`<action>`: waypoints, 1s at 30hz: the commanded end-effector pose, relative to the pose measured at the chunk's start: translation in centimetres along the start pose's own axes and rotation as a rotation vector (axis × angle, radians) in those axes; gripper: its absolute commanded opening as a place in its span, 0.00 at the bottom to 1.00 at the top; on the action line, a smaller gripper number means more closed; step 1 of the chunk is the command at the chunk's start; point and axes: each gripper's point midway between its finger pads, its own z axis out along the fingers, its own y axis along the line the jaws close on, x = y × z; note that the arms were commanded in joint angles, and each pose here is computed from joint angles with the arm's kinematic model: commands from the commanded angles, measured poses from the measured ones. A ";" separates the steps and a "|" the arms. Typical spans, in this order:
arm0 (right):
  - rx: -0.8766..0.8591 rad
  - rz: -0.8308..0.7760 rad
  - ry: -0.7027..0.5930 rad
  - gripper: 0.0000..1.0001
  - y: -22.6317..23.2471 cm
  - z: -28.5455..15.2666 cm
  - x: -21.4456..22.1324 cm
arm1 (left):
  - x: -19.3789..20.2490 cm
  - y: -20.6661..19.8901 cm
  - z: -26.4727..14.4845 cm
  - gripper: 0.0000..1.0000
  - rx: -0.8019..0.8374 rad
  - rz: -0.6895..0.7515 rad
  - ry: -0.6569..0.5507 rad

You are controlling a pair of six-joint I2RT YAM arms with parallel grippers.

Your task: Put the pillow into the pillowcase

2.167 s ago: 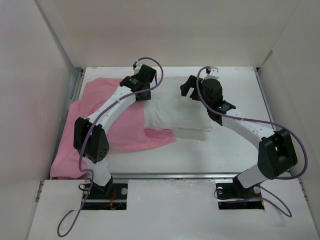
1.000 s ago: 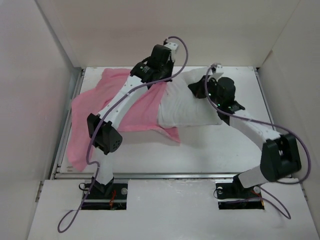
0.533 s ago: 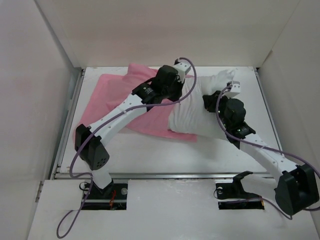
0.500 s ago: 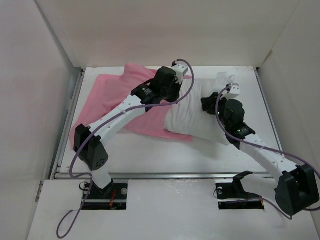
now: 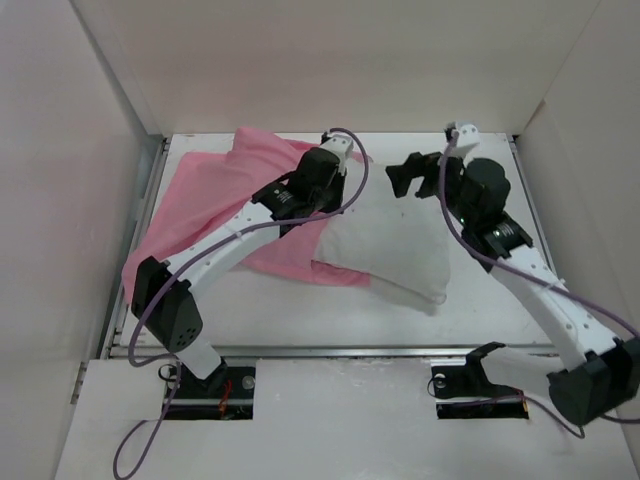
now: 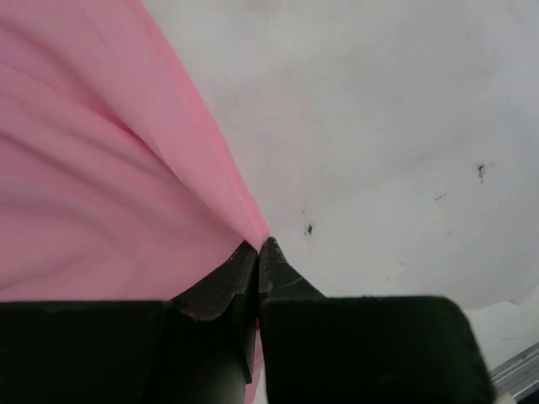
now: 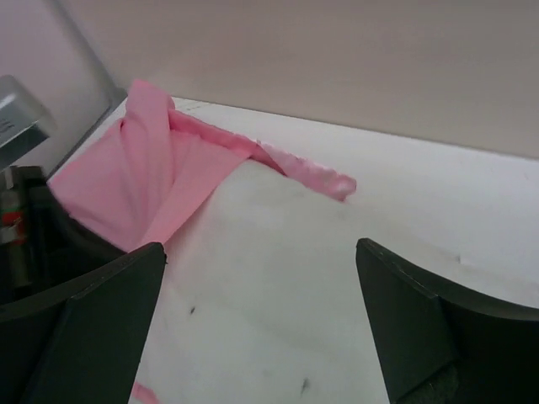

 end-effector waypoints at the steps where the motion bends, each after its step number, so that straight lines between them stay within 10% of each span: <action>1: -0.198 -0.193 0.132 1.00 1.6 4.8 2.5 | -5.3 -0.5 -3.9 0.00 0.002 -0.031 -0.162; 17: -0.589 -0.201 0.462 1.00 3.9 18.4 13.2 | -6.7 1.7 -6.1 0.00 -0.115 -0.068 -0.219; 20: -0.762 -0.184 0.557 0.67 5.7 17.4 16.0 | -6.7 2.4 -5.2 0.00 -0.166 -0.057 -0.211; 22: -0.874 -0.157 0.538 0.07 7.3 16.6 15.2 | -7.8 2.9 -5.0 0.00 -0.189 -0.058 -0.229; 30: -0.874 -0.086 0.162 0.00 10.8 10.6 3.1 | -13.7 4.6 -2.1 0.00 -0.246 -0.150 -0.321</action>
